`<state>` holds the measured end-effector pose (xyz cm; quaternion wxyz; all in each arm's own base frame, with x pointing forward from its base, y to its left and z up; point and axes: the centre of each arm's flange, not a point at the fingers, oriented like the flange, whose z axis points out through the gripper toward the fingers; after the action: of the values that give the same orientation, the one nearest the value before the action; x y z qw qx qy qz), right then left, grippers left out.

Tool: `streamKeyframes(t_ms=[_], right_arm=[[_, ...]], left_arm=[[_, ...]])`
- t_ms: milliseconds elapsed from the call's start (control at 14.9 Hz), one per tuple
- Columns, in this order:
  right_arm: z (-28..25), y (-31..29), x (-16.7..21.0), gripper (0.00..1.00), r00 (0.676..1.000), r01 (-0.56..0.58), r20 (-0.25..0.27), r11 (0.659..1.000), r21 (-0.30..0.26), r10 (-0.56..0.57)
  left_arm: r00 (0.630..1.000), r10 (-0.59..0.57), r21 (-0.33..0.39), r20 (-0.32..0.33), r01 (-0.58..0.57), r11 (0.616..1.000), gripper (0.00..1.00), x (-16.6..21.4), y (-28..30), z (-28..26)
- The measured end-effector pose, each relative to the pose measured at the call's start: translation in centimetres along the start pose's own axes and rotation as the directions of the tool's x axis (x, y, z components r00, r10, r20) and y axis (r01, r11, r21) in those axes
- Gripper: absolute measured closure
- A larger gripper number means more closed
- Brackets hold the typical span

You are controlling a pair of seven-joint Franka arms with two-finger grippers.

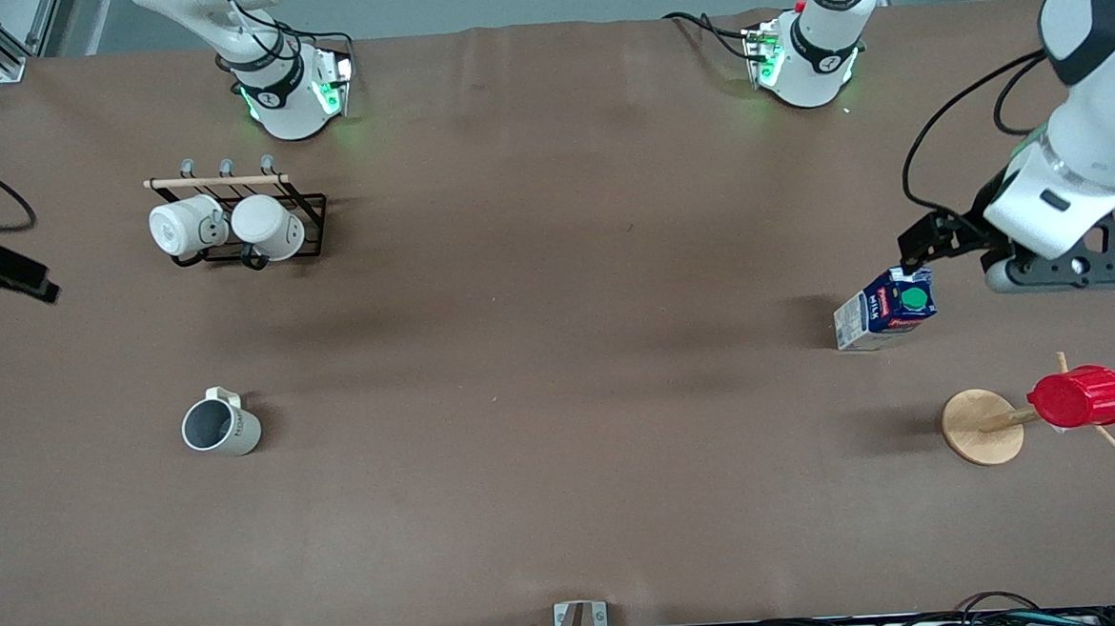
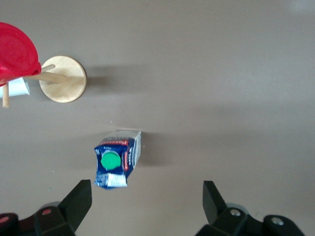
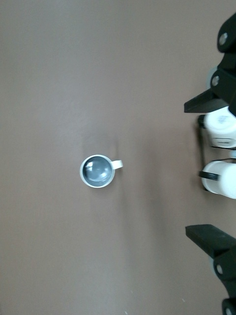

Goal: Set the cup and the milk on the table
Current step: 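Reach the right gripper to the grey mug while the left gripper reaches the milk, then grasp the grey mug with the right gripper while the left gripper grasps the milk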

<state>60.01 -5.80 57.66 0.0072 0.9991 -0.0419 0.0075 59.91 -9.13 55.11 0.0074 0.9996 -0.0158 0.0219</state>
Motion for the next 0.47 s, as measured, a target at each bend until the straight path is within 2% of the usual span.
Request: streamKeyframes(t_ms=[201, 470], right_arm=[[10.2, 0.1, 2.6, 0.0, 0.998, 0.064, -0.027, 0.998, -0.007, -0.065], [22.1, 0.3, 3.7, 0.0, 0.989, 0.14, -0.043, 0.99, -0.02, -0.141]], left_arm=[[1.0, -0.007, 0.048, 0.006, 0.007, 0.999, 0.0, 1.7, -1.6, 3.4], [0.998, -0.028, 0.056, 0.053, 0.025, 0.998, 0.0, 2.7, -4.7, 9.0]])
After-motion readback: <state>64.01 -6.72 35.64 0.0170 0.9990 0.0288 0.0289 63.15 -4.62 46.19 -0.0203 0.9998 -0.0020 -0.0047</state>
